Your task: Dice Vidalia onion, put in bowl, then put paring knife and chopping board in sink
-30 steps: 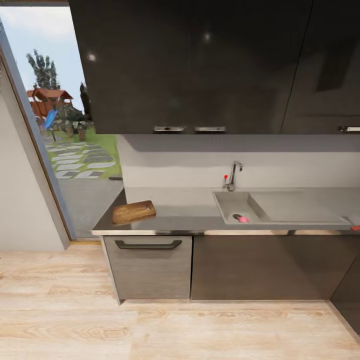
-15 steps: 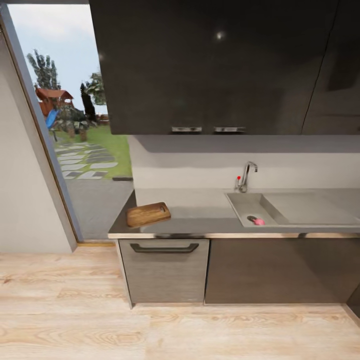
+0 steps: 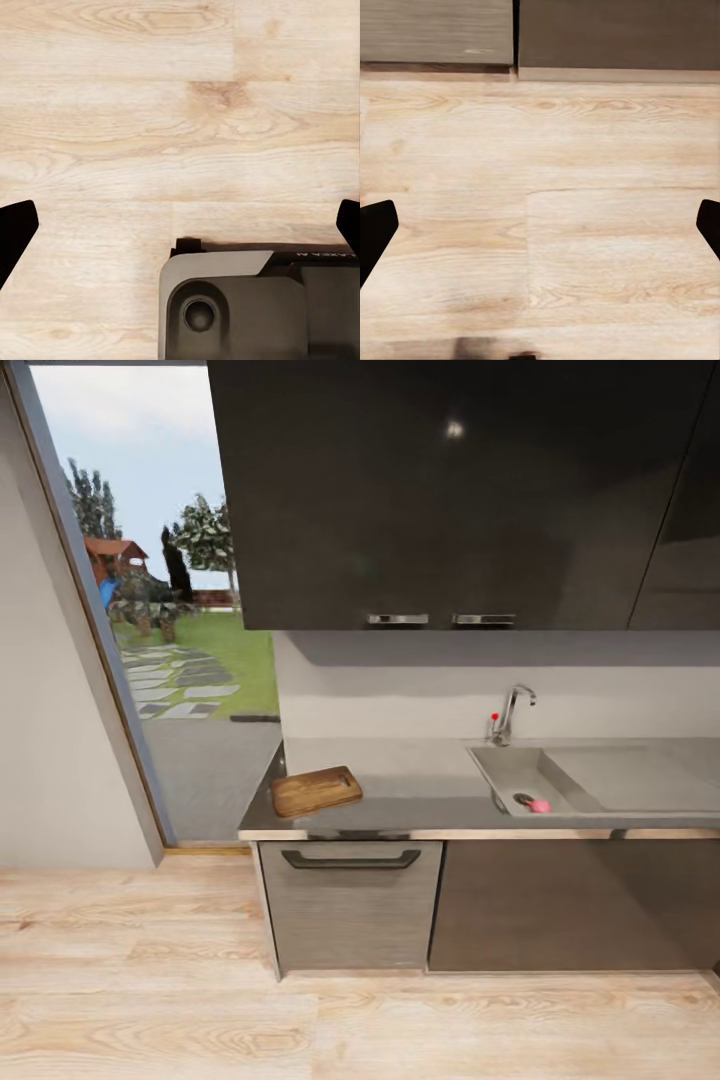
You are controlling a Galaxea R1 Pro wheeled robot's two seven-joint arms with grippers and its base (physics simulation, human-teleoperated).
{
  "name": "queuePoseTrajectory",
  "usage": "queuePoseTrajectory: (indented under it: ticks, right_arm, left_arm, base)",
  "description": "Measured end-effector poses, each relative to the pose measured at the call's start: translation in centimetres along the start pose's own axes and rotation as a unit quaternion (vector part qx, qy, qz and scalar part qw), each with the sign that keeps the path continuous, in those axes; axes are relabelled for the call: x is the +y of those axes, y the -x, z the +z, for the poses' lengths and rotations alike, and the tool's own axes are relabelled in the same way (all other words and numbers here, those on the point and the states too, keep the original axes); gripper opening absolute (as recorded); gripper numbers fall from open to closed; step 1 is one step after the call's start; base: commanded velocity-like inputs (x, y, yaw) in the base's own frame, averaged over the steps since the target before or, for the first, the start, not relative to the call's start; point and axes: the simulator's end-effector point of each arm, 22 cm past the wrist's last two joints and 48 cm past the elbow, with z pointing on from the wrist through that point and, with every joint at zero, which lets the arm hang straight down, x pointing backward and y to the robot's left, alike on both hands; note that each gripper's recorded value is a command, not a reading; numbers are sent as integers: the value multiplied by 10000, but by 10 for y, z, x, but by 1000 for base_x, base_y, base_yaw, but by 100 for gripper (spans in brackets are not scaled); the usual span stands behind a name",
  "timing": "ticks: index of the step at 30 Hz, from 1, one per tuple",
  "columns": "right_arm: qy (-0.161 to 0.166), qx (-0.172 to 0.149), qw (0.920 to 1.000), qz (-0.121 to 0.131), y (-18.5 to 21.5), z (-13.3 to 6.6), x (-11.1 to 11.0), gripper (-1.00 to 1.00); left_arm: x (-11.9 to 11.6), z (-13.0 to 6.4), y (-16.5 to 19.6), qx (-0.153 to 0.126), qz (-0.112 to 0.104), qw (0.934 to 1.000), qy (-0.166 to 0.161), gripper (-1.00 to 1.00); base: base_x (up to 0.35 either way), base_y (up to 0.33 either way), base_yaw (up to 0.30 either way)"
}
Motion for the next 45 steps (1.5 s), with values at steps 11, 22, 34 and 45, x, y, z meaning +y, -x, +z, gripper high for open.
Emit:
queuePoseTrajectory:
  ticks: [11,22,34,45]
  right_arm:
    - [1,-1,10000,0,0,0,0,100]
    - [-22,-33,10000,9,3,1,-2,100]
    - [-79,-964,9953,86,91,6,-4,100]
    - [-390,-1783,9829,258,225,-12,-16,100]
  left_arm:
    - [0,0,0,0,0,10000,0,100]
    - [0,0,0,5,2,10000,-1,100]
    - [0,0,-6,61,12,10000,-2,100]
    - [-1,0,-12,125,8,9999,-10,100]
  base:
    - [0,4,0]
    - [0,0,0]
    - [0,0,0]
    - [0,0,0]
